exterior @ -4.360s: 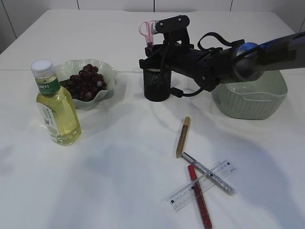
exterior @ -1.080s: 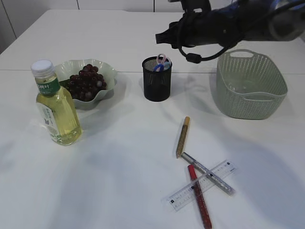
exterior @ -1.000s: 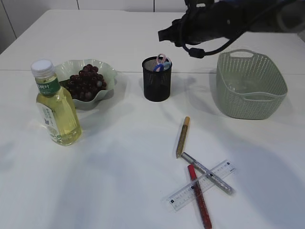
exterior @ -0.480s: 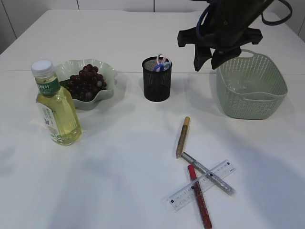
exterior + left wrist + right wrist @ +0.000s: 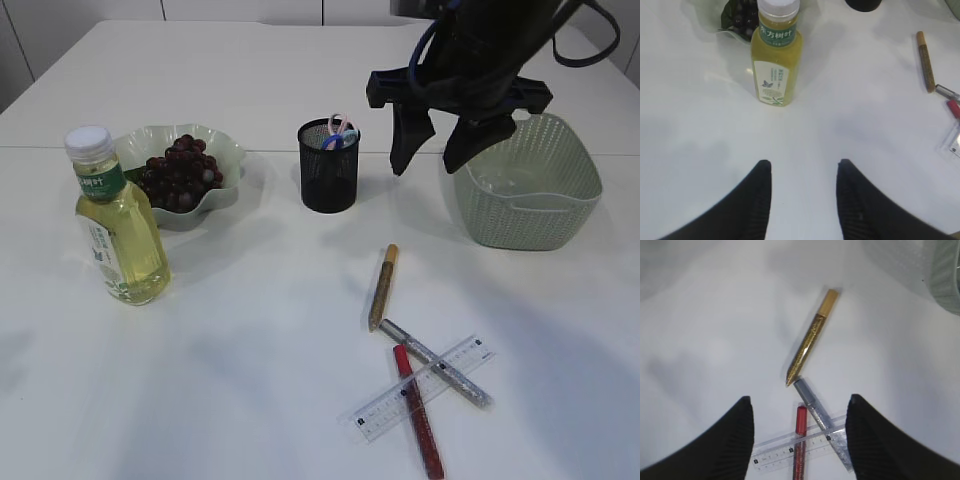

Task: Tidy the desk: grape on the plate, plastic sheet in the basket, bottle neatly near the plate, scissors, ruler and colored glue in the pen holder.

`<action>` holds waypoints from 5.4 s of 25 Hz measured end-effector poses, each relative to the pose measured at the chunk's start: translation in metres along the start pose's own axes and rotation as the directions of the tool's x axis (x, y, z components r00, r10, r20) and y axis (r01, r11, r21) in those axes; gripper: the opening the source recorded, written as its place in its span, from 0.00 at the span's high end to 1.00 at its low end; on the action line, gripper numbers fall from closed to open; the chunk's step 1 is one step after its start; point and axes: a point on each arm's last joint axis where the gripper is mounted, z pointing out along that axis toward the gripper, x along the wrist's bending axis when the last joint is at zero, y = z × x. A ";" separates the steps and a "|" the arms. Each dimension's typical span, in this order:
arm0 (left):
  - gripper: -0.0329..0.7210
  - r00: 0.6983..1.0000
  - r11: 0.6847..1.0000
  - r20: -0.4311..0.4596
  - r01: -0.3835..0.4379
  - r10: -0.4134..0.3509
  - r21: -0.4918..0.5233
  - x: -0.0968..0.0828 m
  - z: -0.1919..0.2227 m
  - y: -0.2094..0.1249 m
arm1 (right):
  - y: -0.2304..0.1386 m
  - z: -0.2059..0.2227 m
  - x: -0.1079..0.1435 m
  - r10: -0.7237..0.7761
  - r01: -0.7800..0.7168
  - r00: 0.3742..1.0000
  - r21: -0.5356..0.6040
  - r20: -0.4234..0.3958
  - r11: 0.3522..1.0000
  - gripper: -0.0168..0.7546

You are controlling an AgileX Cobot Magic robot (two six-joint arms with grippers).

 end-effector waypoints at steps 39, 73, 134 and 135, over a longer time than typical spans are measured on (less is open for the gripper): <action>0.38 0.717 0.689 0.586 -0.641 0.379 0.339 -0.222 0.188 0.051 | -0.160 -0.144 -0.034 -0.077 0.104 0.990 -0.254 0.115 0.962 0.37; 0.30 0.719 0.546 0.561 -0.686 0.410 0.481 -0.272 0.290 -0.013 | -0.159 -0.144 -0.038 -0.078 0.117 0.984 -0.256 0.159 0.960 0.37; 0.30 0.805 0.637 0.477 -0.579 0.352 0.508 -0.274 0.322 -0.029 | -0.158 -0.145 -0.043 -0.080 0.137 0.973 -0.260 0.217 0.956 0.37; 0.30 0.808 0.638 0.470 -0.577 0.356 0.510 -0.273 0.323 -0.029 | -0.158 -0.145 -0.043 -0.080 0.137 0.973 -0.260 0.217 0.956 0.37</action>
